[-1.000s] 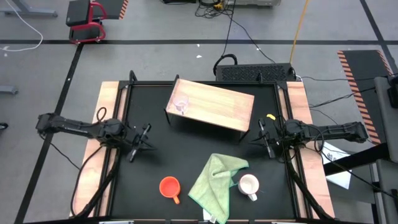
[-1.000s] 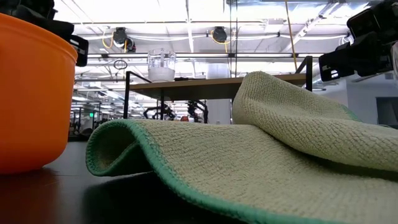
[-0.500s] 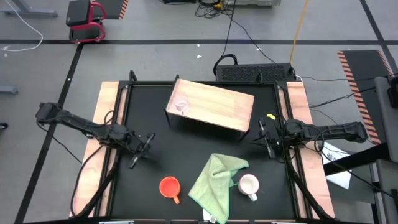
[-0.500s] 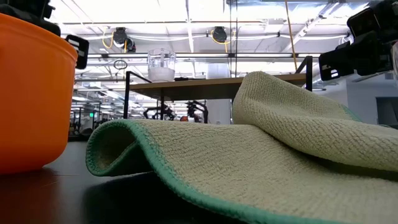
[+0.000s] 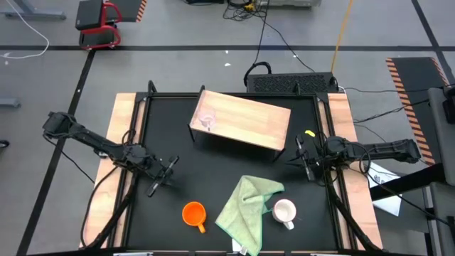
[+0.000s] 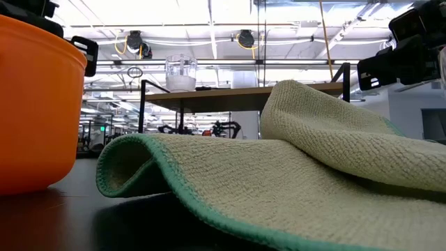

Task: Stack small to large cups/mugs on shelf
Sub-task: Put the orange mug on the shelf

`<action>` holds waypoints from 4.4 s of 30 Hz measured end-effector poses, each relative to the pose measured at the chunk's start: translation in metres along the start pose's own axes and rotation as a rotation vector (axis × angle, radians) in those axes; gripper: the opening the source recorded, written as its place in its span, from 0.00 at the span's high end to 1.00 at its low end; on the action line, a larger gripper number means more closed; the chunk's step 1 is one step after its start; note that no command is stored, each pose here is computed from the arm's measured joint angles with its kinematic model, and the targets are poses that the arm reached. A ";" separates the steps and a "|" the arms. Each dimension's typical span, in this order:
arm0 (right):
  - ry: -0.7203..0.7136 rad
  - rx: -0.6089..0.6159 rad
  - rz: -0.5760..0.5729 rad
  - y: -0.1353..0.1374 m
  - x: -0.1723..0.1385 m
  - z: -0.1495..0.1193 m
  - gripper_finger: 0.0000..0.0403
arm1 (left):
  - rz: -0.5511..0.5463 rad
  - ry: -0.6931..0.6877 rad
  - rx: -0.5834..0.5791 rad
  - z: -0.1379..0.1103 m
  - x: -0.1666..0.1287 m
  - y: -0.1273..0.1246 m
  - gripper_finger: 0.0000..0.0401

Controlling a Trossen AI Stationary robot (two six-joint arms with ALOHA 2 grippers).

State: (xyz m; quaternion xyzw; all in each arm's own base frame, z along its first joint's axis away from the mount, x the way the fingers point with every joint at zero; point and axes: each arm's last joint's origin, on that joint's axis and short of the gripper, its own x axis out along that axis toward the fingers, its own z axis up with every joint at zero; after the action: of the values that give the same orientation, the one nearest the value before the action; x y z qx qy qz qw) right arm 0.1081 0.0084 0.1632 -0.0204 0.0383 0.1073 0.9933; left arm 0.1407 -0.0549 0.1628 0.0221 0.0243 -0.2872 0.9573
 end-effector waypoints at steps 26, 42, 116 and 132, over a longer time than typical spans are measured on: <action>0.000 -0.001 0.000 0.000 0.000 0.000 1.00 | -0.079 -0.001 0.033 0.042 0.067 0.003 1.00; 0.001 -0.001 0.000 0.000 0.000 0.000 1.00 | -0.200 0.102 0.037 0.067 0.088 -0.010 1.00; 0.001 -0.016 0.000 0.000 0.000 0.000 1.00 | -0.002 0.950 -0.263 0.093 0.143 -0.008 1.00; 0.000 -0.017 0.000 0.000 0.000 0.000 1.00 | -0.007 0.987 -0.300 0.091 0.141 -0.009 1.00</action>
State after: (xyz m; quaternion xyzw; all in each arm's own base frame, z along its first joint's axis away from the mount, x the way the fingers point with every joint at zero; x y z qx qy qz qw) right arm 0.1081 0.0084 0.1632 -0.0286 0.0375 0.1075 0.9931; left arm 0.2559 -0.1448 0.2450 0.0174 0.5141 -0.2389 0.8236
